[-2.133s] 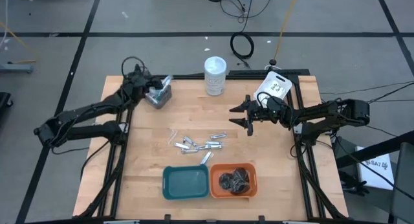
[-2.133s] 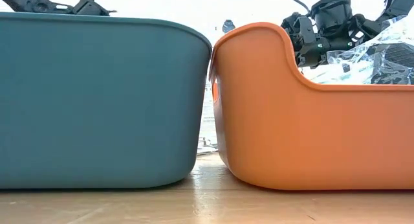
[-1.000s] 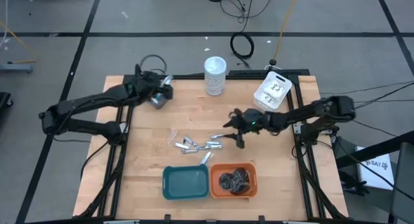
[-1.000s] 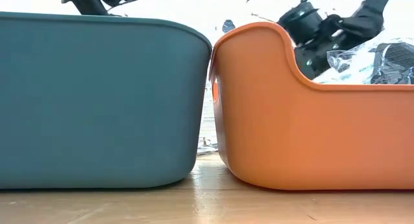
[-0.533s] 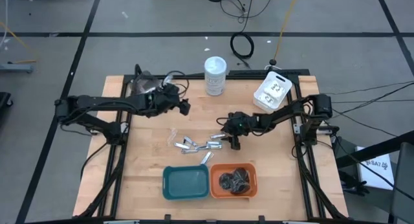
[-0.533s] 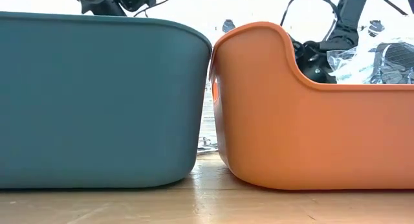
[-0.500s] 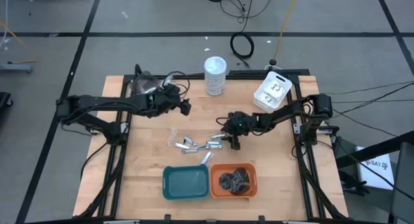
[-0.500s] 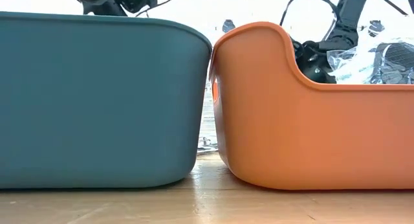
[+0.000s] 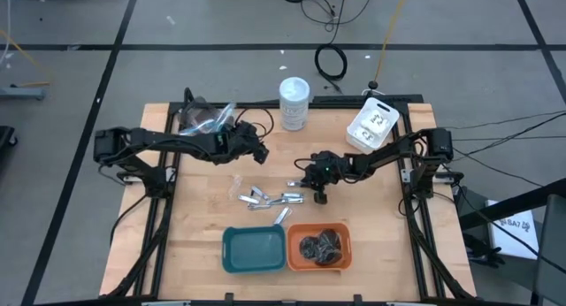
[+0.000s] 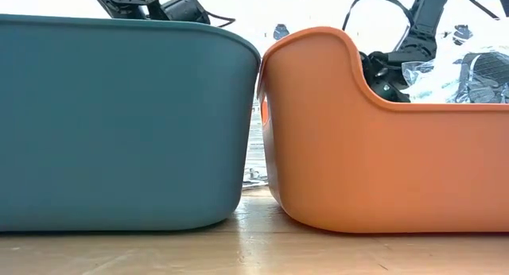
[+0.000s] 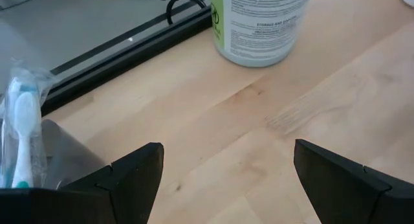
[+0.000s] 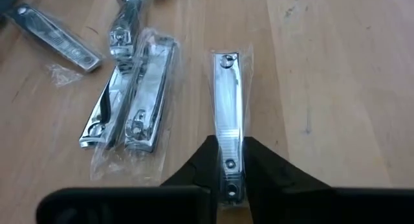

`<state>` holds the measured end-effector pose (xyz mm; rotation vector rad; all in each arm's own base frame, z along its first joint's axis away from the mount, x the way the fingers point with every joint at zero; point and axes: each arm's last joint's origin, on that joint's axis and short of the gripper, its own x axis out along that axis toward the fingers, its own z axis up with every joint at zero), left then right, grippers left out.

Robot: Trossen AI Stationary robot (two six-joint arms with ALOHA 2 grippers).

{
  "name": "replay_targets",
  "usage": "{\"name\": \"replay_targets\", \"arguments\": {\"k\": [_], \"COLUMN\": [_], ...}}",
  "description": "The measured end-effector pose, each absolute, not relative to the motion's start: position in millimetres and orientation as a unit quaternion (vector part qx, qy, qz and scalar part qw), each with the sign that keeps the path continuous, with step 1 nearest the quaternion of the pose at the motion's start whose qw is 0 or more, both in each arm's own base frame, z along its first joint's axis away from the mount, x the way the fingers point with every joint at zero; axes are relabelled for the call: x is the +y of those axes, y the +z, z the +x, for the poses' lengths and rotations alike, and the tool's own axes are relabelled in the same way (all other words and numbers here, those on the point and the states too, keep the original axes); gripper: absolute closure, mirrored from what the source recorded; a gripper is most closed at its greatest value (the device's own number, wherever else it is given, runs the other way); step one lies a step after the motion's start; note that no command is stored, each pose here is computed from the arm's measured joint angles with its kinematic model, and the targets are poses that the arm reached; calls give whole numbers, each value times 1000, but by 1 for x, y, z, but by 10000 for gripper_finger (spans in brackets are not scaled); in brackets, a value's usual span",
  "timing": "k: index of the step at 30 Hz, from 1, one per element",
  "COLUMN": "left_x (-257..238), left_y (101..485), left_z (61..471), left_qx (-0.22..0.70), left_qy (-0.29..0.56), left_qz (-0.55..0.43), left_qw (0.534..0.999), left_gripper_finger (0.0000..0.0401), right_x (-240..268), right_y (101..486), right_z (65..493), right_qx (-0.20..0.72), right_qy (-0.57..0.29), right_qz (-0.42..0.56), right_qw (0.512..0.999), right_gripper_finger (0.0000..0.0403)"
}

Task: Pick & Place Travel size toiletries
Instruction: Put the silver nail cutter into the green bin

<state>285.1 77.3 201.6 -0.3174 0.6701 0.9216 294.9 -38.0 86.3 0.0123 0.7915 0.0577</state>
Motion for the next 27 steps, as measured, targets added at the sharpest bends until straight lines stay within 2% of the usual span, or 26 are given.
{"name": "replay_targets", "arguments": {"k": [8, 16, 19, 22, 27], "left_x": [78, 79, 79, 79, 66], "left_y": [201, 205, 205, 206, 222], "left_z": [287, 291, 290, 294, 312], "left_qx": [316, 284, 285, 281, 219], "left_qy": [426, 428, 426, 384, 254], "left_qz": [-150, -161, -168, -191, -192], "left_qw": [834, 843, 842, 859, 922], "left_gripper_finger": [61, 61, 61, 61, 61], "right_x": [-43, -52, -52, -51, -44], "right_y": [107, 159, 171, 169, 168], "right_z": [299, 293, 282, 270, 258], "right_qx": [320, 146, 67, 28, -12], "right_qy": [10, -15, -60, -105, -168], "right_qz": [15, -16, -36, -46, -63], "right_qw": [947, 989, 995, 993, 984], "right_gripper_finger": [367, 367, 367, 367, 367]}}
